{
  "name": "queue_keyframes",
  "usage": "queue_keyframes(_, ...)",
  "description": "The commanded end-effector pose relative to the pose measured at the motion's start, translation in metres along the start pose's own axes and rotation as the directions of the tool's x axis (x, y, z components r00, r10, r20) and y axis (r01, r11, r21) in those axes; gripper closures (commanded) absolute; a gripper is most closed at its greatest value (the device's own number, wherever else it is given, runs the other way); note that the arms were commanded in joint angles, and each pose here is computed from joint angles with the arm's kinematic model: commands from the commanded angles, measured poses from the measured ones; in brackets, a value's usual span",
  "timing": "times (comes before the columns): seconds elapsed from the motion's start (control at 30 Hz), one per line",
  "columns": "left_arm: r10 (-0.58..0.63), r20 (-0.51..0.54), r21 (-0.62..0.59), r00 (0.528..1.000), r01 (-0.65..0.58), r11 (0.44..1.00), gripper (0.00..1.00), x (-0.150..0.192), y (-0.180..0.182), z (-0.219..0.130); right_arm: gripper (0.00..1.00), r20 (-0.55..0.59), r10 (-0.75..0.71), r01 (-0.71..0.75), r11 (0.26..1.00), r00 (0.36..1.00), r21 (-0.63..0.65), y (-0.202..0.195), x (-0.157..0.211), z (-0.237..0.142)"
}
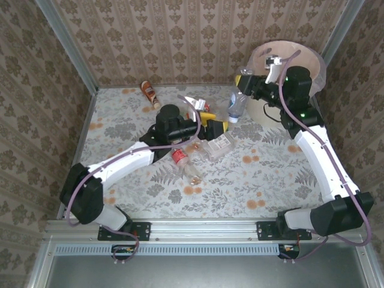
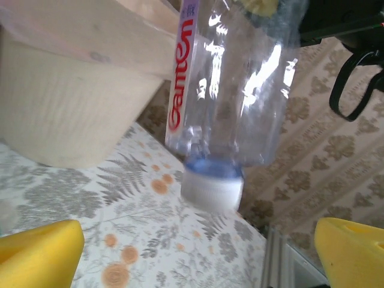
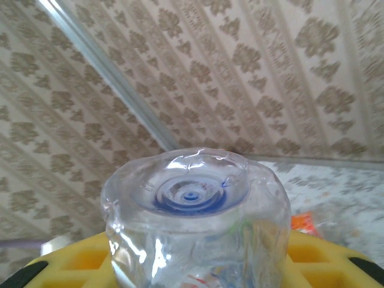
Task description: Put the plastic bottles in the bin
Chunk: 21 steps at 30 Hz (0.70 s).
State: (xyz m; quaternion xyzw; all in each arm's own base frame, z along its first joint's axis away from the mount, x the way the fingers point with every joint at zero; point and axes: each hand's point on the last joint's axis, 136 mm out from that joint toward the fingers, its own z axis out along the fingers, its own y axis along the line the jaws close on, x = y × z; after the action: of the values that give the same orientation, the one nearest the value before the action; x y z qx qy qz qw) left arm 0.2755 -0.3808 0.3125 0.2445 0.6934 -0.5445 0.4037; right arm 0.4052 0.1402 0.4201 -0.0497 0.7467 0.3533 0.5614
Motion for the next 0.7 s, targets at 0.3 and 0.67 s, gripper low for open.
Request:
queue_keyframes(0.3, 0.093, 0.096, -0.373, 0.991, -0.051, 0.926, 0.00, -0.008, 0.041, -0.065, 0.54, 0.094, -0.220, 0.167, 0.903, 0.971, 0.395, -0.082, -0.103, -0.021)
queue_keyframes(0.67, 0.063, 0.132, -0.502, 0.989, 0.012, 0.865, 0.00, 0.000, 0.063, -0.091, 0.52, 0.028, -0.330, 0.210, 0.662, 0.944, 0.719, -0.159, -0.150, -0.025)
